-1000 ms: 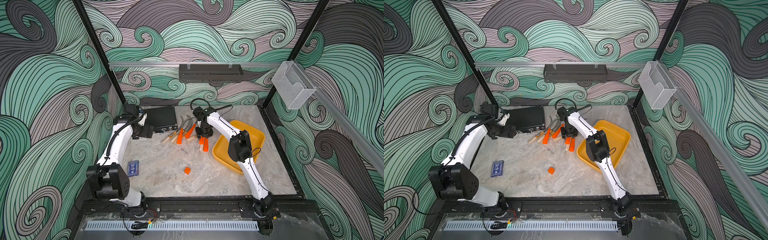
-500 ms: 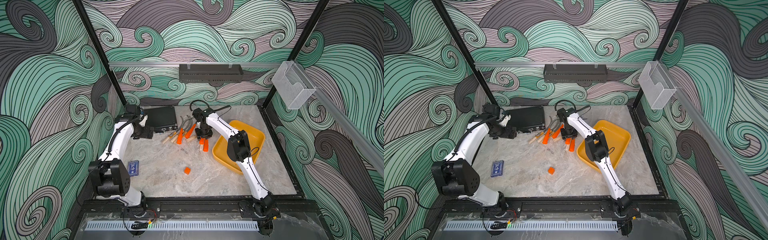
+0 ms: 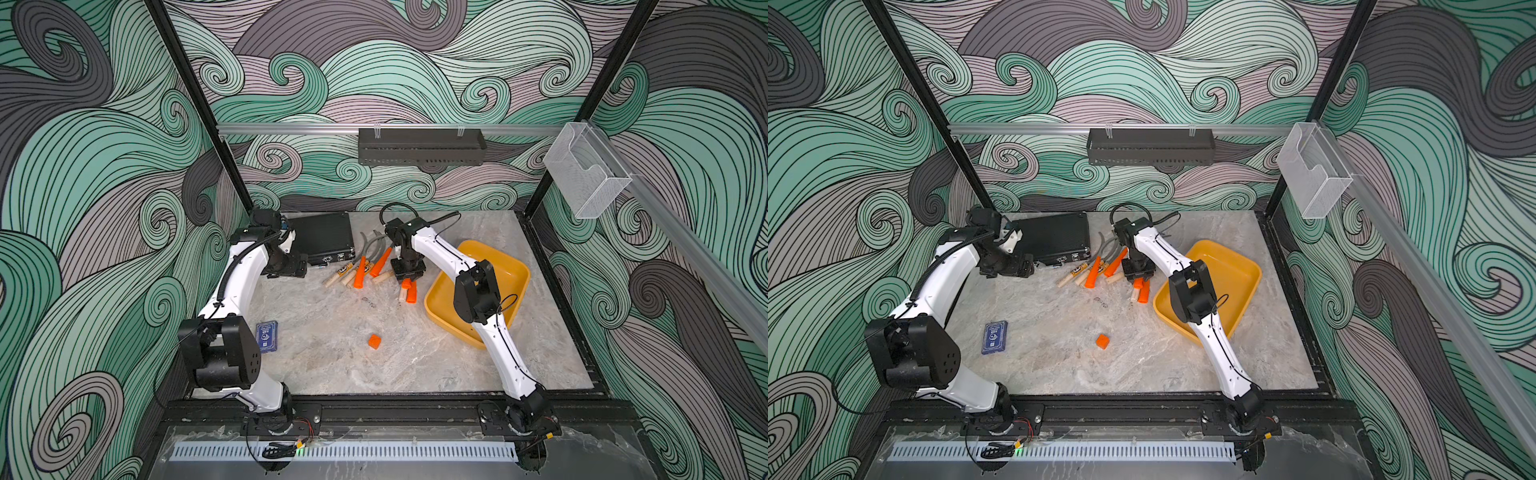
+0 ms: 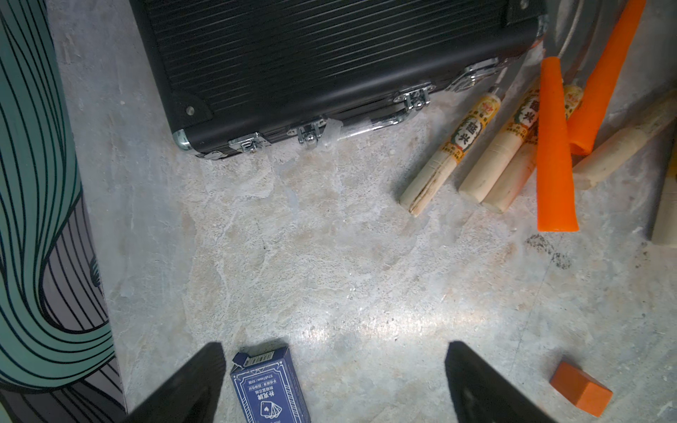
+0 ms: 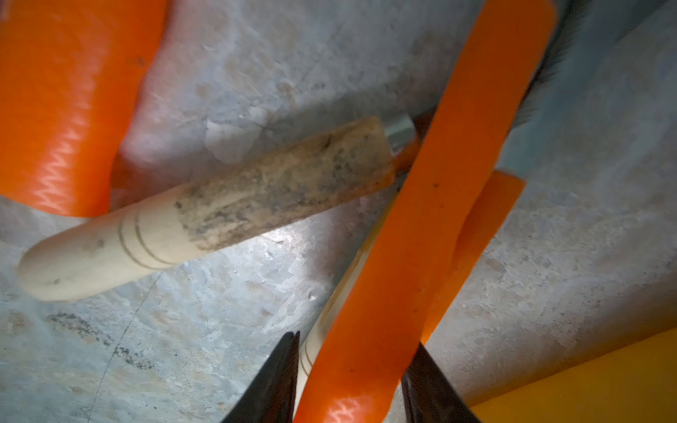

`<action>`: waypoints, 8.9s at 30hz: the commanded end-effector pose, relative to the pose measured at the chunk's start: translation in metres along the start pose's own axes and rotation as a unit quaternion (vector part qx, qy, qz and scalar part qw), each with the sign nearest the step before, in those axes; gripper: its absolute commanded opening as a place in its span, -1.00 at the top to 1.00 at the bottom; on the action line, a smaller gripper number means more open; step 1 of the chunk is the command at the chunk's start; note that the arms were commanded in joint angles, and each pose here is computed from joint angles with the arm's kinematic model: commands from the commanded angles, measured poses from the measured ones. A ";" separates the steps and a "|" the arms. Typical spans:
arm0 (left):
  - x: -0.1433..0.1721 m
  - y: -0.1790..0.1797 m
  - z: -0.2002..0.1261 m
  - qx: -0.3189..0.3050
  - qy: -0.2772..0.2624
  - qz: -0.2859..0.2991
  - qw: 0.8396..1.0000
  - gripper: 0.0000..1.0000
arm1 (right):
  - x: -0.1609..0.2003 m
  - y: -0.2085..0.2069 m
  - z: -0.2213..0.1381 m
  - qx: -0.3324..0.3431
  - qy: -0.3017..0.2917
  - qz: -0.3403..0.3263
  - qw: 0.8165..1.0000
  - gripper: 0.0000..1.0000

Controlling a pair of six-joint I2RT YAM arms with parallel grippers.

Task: Put small sickles into storage boxes
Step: Pick up the sickle at the center of the board, then place the sickle in the storage box, then pick up the sickle at the center of the board.

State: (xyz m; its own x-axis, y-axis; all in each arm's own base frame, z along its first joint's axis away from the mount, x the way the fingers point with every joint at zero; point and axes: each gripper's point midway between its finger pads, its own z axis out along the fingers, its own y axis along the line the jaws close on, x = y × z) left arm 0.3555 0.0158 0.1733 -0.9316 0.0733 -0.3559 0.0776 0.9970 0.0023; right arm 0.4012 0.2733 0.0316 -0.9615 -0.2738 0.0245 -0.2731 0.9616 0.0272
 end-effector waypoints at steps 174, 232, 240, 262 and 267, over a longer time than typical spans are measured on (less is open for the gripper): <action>-0.049 -0.033 -0.047 0.080 -0.115 0.036 0.989 -0.86 | 0.129 -0.113 -0.100 -0.050 -0.082 0.163 0.982 0.13; -0.040 -0.027 -0.055 0.060 -0.102 0.037 0.992 -0.92 | 0.041 0.019 -0.075 -0.015 -0.043 -0.053 0.998 0.21; -0.041 -0.027 -0.052 0.062 -0.099 0.040 0.992 -0.92 | 0.041 0.021 -0.057 -0.017 -0.022 -0.044 0.999 0.19; -0.033 -0.025 -0.040 0.056 -0.084 0.045 0.994 -0.92 | 0.031 0.019 -0.025 0.006 0.002 -0.043 0.999 0.08; -0.029 -0.025 -0.033 0.056 -0.074 0.044 0.995 -0.92 | 0.033 0.016 -0.019 0.013 0.011 -0.041 0.999 0.08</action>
State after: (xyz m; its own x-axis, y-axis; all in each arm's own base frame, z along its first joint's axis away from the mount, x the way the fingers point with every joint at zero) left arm 0.3708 -0.0093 0.2224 -0.8438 0.1351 -0.5194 0.1971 0.9782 -0.0657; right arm 0.3677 0.2817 0.0579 -0.9328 -0.3599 0.0201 -0.3593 0.9328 0.0286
